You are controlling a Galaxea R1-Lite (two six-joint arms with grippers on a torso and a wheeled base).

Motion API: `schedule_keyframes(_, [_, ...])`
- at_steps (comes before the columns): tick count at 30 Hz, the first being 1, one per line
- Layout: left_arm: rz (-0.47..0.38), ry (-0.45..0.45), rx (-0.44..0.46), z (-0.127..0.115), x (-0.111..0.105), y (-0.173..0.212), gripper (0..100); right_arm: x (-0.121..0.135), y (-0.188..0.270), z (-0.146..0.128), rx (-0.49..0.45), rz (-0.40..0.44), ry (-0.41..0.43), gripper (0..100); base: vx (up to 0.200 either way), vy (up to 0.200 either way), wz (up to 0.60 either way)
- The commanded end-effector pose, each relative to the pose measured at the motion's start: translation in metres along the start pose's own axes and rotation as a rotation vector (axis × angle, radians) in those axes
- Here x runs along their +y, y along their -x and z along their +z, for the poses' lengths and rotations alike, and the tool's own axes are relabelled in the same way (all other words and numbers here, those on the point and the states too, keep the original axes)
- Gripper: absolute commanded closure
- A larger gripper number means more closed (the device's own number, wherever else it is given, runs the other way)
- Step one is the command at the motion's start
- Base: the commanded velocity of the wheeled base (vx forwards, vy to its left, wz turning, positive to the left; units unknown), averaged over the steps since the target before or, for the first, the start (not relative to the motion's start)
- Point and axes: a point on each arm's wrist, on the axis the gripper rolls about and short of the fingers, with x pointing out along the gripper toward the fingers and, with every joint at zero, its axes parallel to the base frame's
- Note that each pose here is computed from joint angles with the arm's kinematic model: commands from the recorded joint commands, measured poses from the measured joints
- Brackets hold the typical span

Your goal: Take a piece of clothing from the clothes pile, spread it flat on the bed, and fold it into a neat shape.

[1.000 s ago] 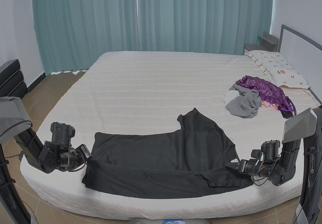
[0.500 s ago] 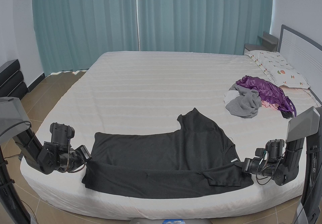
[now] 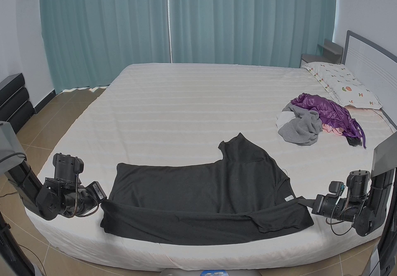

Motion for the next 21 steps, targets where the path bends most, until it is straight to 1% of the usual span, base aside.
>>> schedule_keyframes(1, [0.002,0.006,-0.005,-0.003,0.005,0.011,100,0.011,0.026,0.0,-0.032,0.025,0.007,100,0.0,0.0,0.0])
schedule_keyframes(6, [0.013,0.008,0.001,-0.005,0.009,0.012,100,0.011,0.035,0.002,-0.054,0.018,-0.002,100,0.0,0.0,0.0])
schedule_keyframes(9, [0.027,0.01,0.016,-0.009,0.013,0.013,100,0.014,0.039,0.006,-0.073,0.025,-0.025,100,0.0,0.0,0.0])
schedule_keyframes(12, [0.034,0.008,0.022,-0.011,0.016,0.014,100,0.02,0.042,0.004,-0.047,0.035,-0.029,100,0.0,0.0,0.0])
schedule_keyframes(15, [0.034,0.005,0.018,-0.01,0.017,0.016,100,0.022,0.045,0.004,-0.041,0.04,-0.03,100,0.0,0.0,0.0])
schedule_keyframes(16, [0.035,0.003,0.006,-0.008,0.02,0.021,100,0.024,0.049,0.005,-0.037,0.043,-0.034,100,0.0,0.0,0.0])
schedule_keyframes(21, [0.047,-0.015,0.022,-0.015,0.025,0.024,100,0.027,0.058,0.004,-0.023,0.03,-0.04,100,0.0,0.0,0.0])
